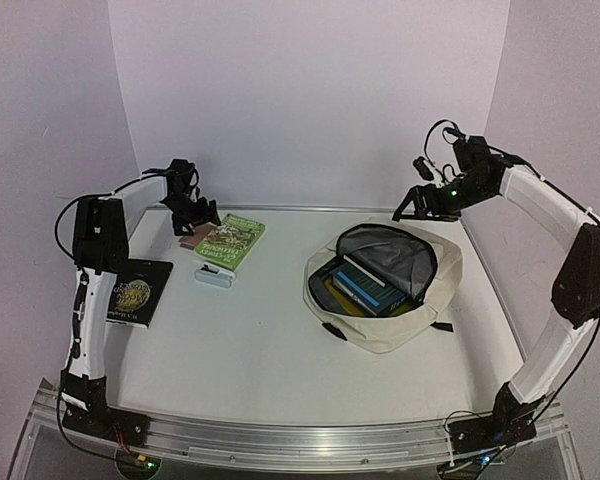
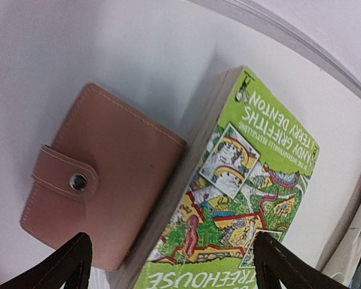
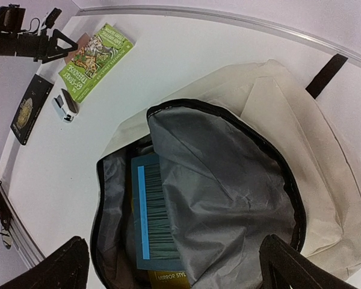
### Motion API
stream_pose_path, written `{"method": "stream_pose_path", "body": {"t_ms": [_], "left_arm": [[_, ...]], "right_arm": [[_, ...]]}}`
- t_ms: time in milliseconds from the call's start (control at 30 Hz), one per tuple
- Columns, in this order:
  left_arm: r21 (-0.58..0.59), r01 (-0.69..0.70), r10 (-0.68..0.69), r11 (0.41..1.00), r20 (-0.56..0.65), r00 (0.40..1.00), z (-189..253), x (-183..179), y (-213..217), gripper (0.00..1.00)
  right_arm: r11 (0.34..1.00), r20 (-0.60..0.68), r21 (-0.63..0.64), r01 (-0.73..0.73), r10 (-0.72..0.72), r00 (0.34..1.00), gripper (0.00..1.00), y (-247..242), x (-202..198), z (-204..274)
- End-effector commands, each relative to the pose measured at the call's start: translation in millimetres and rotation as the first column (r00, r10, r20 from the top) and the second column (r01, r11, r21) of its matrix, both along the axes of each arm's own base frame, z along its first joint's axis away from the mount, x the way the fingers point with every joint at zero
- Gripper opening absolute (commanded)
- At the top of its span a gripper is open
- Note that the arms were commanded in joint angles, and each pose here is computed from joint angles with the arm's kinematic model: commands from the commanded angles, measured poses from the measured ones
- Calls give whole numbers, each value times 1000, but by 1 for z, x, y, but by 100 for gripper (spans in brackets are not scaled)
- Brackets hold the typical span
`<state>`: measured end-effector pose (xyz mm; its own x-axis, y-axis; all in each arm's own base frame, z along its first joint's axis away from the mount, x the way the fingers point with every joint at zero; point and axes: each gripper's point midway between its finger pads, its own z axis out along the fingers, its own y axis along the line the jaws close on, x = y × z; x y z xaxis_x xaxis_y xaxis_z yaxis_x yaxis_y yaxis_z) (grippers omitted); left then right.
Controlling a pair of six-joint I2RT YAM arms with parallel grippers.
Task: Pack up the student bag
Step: Move the book to the center of the board.
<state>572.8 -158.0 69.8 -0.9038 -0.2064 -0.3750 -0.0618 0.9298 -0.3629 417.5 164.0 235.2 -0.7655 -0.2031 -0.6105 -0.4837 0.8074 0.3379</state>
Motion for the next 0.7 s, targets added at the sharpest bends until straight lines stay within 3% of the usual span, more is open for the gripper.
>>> {"method": "stream_pose_path", "body": {"t_ms": [0,333,667], "left_arm": [[-21,29,-28,999,32,999,10,13,-7,90],[-87,128,-129,988,-12,992,-17,1,-45,60],[-50,269,-272,962,-42,961,-30,-39,-115,47]], "right_arm": [[1000,75,22,1,-2,997,98,2,-4,28],[999,61,38,1,-3,998,98,5,-1,26],[998,49,53,-22,20,999,98,15,0,21]]}}
